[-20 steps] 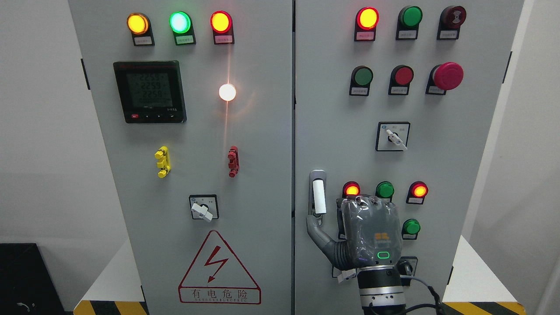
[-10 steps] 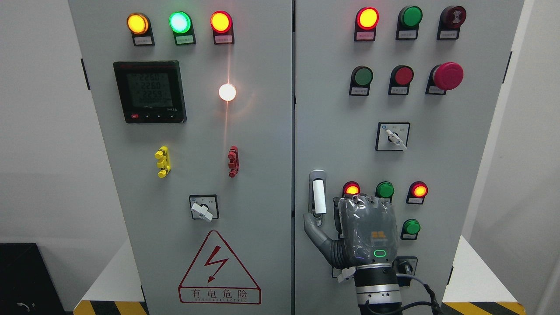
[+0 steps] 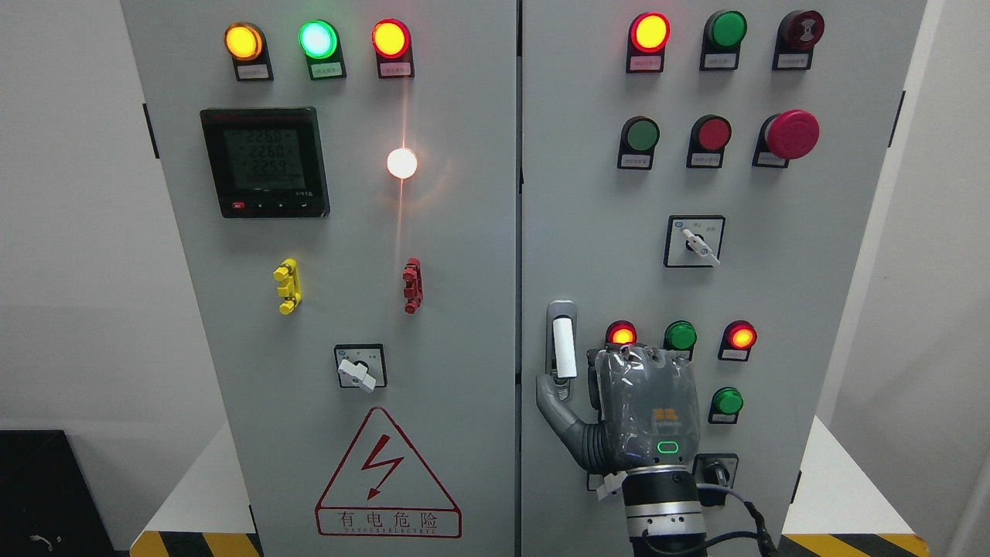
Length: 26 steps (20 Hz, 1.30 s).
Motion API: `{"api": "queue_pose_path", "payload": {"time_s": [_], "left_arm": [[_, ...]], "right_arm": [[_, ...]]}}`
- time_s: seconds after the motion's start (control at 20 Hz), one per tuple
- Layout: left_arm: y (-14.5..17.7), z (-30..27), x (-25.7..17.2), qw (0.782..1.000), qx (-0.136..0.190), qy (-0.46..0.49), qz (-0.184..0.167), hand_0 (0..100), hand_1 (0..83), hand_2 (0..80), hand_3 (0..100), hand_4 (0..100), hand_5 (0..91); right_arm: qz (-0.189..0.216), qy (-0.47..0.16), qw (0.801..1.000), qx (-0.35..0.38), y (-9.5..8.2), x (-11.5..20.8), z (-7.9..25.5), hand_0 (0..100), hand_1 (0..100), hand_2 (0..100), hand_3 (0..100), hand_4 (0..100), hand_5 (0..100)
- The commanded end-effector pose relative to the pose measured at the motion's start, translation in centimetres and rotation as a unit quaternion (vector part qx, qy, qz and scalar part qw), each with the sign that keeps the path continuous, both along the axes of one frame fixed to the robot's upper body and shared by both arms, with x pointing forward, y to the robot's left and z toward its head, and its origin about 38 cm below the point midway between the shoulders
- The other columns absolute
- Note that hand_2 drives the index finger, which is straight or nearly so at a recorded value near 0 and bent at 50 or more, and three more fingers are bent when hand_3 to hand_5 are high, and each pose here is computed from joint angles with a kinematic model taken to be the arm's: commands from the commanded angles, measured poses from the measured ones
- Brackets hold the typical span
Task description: Release door handle
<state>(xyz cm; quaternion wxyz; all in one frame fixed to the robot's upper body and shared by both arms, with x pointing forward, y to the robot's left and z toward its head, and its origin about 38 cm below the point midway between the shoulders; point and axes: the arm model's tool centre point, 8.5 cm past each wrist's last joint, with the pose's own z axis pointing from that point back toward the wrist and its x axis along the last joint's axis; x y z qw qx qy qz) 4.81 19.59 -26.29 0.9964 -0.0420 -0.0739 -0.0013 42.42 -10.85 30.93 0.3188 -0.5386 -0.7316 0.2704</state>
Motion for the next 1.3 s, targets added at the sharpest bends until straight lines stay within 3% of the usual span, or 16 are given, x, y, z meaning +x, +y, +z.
{"api": "queue_pose_path", "payload": {"time_s": [0.0, 1.25], "left_arm": [[0.0, 0.0, 0.0, 1.0, 0.0, 0.0, 0.0, 12, 55.6, 0.0, 0, 0, 0.0], [0.0, 0.0, 0.0, 1.0, 0.0, 0.0, 0.0, 12, 55.6, 0.0, 0, 0, 0.0]], "right_arm": [[0.0, 0.002, 1.0, 0.002, 0.16, 0.18, -0.04, 32, 28, 100, 100, 96, 100], [-0.008, 0.004, 1.0, 0.007, -0.23, 0.27, -0.07, 35, 34, 100, 100, 96, 100]]}}
